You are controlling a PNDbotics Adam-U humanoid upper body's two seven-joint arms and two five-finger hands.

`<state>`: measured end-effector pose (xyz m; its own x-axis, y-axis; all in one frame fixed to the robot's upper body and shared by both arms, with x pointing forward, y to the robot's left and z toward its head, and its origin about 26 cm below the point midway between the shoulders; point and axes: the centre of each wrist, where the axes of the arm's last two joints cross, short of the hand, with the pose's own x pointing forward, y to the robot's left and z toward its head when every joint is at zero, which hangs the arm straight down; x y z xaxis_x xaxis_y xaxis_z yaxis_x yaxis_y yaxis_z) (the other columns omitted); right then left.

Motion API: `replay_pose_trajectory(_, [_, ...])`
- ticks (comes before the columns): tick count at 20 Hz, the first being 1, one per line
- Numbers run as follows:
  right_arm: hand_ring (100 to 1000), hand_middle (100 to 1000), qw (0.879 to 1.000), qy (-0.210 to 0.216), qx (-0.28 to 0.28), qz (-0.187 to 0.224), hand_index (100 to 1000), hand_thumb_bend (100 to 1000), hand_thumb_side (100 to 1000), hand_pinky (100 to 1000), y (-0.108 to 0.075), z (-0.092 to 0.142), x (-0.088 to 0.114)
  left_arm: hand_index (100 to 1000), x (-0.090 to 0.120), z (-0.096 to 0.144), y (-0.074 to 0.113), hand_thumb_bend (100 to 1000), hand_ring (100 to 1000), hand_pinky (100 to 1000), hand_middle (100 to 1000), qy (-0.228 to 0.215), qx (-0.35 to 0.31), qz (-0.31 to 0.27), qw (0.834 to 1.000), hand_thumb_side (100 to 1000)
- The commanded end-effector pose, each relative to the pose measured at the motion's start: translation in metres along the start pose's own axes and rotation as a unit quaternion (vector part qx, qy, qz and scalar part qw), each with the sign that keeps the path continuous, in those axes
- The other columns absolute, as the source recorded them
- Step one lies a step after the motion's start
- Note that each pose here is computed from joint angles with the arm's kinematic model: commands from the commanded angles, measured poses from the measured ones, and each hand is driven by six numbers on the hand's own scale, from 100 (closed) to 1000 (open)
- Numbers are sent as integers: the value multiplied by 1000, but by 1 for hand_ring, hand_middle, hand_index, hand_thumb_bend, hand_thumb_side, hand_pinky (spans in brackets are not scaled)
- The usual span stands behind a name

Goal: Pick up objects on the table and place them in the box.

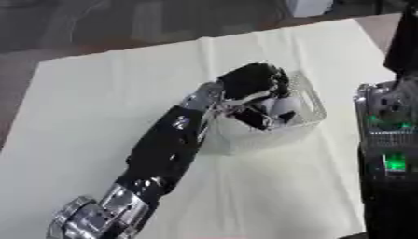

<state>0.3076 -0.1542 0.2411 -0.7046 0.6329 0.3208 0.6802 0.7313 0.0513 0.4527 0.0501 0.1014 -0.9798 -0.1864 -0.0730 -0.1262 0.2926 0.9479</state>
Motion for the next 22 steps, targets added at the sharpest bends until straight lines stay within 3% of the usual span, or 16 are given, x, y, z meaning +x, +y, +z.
replay_pose_trajectory(1, [504, 642, 1000, -11, -12, -6, 823, 100, 853, 377, -1, -6, 5, 846, -1, -12, 12, 160, 889, 967, 896, -28, -9, -24, 999, 710])
replay_pose_trajectory(2, [504, 637, 1000, -11, -13, -6, 823, 100, 852, 378, -1, -6, 4, 891, -1, -13, 13, 167, 974, 1000, 958, -31, -15, -30, 999, 747])
replay_pose_trajectory(4, [504, 634, 1000, -11, -13, -5, 823, 100, 852, 378, -1, -6, 4, 939, 0, -14, 14, 153, 1000, 1000, 993, -35, -23, -39, 998, 778])
replay_pose_trajectory(11, [503, 633, 1000, -11, -13, -3, 823, 100, 852, 376, -1, -6, 4, 954, 0, -12, 15, 171, 1000, 1000, 1000, -34, -31, -47, 998, 796])
replay_pose_trajectory(14, [503, 633, 1000, -11, -13, -2, 823, 100, 852, 377, -1, -6, 4, 953, -2, -7, 17, 114, 1000, 1000, 996, -24, -18, -45, 999, 802])
replay_pose_trajectory(22, [502, 633, 1000, -12, -11, 8, 822, 100, 854, 374, -3, -6, 1, 957, -11, 10, 47, 100, 940, 1000, 970, 33, 14, -10, 999, 878])
